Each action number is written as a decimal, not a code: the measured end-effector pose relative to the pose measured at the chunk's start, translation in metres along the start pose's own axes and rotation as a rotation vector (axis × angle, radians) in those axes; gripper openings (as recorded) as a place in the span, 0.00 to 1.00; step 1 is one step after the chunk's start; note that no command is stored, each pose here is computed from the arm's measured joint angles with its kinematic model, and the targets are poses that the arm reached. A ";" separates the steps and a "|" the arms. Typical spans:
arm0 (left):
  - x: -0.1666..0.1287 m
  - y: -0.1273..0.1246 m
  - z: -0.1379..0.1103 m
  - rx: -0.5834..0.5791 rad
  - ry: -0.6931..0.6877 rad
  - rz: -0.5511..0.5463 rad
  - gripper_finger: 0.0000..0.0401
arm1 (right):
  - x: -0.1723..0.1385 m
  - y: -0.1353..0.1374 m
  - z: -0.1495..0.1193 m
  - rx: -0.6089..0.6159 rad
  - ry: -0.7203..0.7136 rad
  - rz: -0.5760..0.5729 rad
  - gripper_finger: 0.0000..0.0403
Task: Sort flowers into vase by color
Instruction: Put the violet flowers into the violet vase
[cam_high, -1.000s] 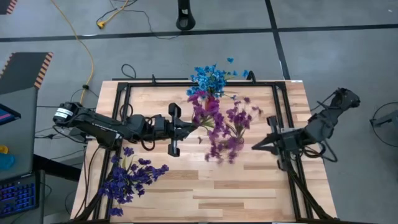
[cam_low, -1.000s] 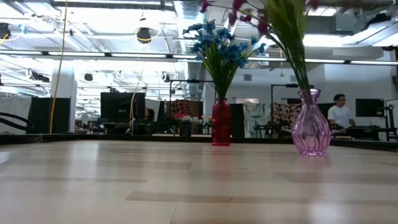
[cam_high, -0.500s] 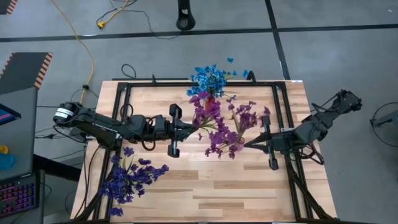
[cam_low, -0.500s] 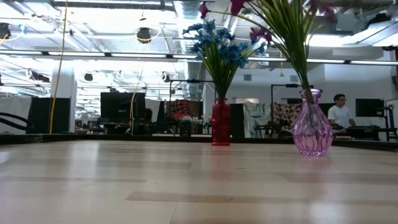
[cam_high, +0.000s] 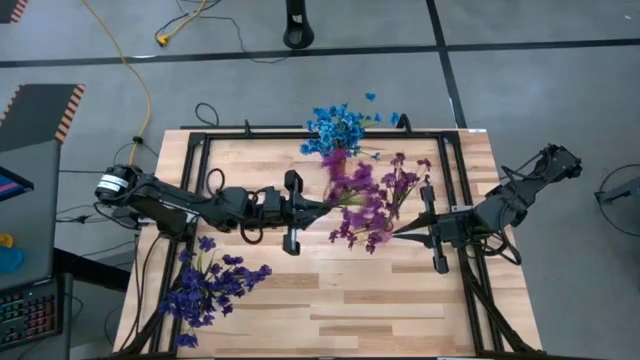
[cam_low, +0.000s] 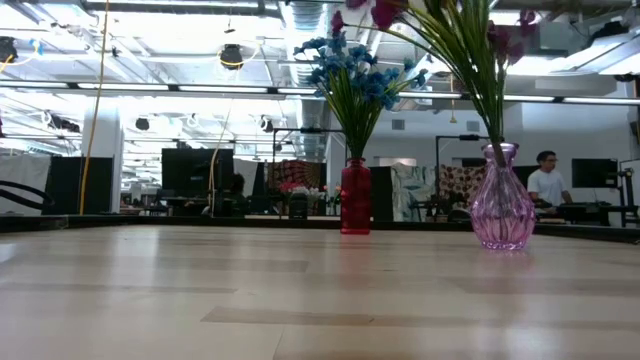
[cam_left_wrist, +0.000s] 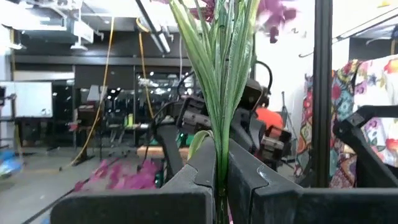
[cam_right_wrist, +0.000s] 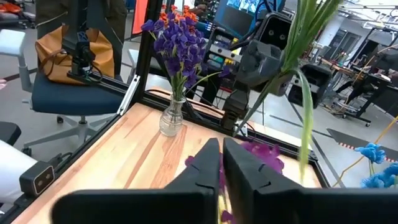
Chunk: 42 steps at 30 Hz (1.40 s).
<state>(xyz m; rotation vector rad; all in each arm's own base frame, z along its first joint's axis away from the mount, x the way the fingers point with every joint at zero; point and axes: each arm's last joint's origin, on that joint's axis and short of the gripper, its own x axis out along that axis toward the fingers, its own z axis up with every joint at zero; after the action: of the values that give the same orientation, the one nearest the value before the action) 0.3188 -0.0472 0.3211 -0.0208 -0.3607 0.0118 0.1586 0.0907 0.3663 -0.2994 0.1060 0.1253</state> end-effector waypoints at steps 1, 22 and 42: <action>0.004 -0.001 -0.001 0.000 -0.003 -0.005 0.00 | 0.000 0.000 0.000 0.000 0.002 0.000 0.15; 0.063 -0.010 -0.046 -0.005 0.053 0.001 0.00 | 0.002 0.001 -0.004 0.101 0.033 0.004 0.51; 0.065 -0.012 -0.033 -0.051 -0.043 -0.062 0.00 | 0.012 -0.006 0.000 0.128 -0.007 -0.053 0.50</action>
<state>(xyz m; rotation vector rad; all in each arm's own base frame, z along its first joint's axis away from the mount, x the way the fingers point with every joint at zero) 0.3917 -0.0592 0.3133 -0.0603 -0.4041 -0.0581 0.1708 0.0864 0.3662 -0.1735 0.0986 0.0664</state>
